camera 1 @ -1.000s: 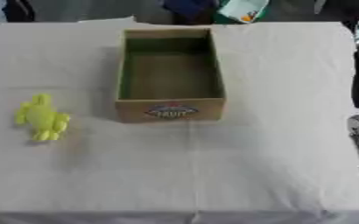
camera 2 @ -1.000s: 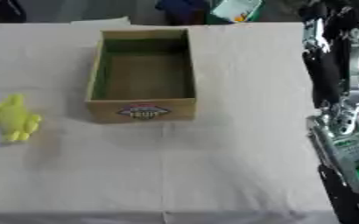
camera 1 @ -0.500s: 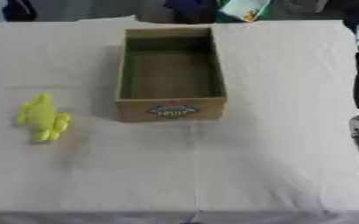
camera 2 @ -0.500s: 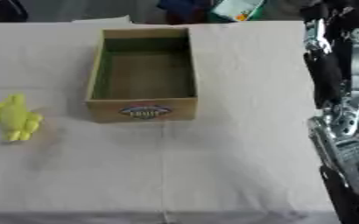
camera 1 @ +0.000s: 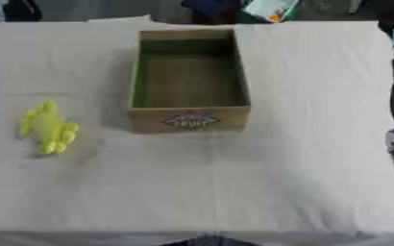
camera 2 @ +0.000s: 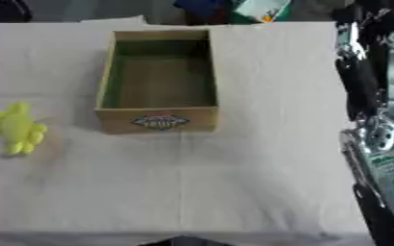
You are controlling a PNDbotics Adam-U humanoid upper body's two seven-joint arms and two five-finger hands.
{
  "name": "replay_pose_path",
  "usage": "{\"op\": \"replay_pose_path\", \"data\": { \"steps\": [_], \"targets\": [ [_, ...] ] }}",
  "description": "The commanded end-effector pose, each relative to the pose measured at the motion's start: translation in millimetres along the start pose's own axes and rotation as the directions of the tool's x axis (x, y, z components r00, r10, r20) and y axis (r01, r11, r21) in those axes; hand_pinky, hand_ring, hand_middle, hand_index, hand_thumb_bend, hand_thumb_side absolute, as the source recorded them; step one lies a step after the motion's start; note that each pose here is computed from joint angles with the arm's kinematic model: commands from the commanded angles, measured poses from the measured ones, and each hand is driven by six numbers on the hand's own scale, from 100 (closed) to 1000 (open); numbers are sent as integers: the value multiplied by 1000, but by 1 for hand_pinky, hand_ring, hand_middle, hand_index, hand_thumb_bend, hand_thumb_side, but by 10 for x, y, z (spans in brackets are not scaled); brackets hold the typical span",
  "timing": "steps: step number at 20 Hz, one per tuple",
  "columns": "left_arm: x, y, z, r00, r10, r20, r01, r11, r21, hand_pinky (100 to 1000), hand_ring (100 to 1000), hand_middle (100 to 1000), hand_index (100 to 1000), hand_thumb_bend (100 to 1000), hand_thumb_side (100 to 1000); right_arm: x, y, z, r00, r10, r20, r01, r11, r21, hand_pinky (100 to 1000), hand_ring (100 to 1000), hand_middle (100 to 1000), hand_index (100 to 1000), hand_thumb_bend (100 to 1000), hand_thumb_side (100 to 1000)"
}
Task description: Pick up objects on the table and place them in the box.
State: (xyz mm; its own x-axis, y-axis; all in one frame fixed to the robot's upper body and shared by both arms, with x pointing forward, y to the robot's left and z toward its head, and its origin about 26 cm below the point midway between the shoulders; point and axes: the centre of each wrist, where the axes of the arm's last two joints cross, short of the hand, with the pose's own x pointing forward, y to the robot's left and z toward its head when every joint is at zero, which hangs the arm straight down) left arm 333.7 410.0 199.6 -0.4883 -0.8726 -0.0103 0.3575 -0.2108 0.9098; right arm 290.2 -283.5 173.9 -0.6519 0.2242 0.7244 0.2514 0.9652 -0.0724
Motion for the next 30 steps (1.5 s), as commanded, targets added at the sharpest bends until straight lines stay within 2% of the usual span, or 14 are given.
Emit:
{"op": "replay_pose_path", "data": {
  "steps": [1,5,12,19,24,30],
  "targets": [
    [-41,97,35,999,-26,-18,26,1000,-5,691,878,920,1000,491,453,81,-10,-56,999,3,35,-3,1000,15,875,803,604,844,100,548],
    [-54,74,-37,999,-35,-14,35,999,-11,689,879,927,1000,425,409,83,4,-59,999,0,35,-1,1000,19,876,804,603,844,100,543],
    [-67,93,-148,999,-52,8,52,998,-25,688,881,926,1000,498,429,99,36,-81,999,-7,41,5,999,31,877,805,602,845,100,536],
    [-47,144,-276,996,-92,20,91,996,15,674,868,899,1000,485,418,113,66,-100,999,-14,46,13,999,40,878,806,601,845,100,527],
    [-36,104,-342,995,-78,62,79,997,-14,652,847,875,994,441,401,119,76,-108,999,-17,47,15,999,40,879,806,601,846,100,522],
    [-18,110,-373,993,-69,93,69,998,0,614,806,810,979,285,345,121,82,-111,999,-19,46,17,999,43,879,807,600,846,100,524]
  ]
}}
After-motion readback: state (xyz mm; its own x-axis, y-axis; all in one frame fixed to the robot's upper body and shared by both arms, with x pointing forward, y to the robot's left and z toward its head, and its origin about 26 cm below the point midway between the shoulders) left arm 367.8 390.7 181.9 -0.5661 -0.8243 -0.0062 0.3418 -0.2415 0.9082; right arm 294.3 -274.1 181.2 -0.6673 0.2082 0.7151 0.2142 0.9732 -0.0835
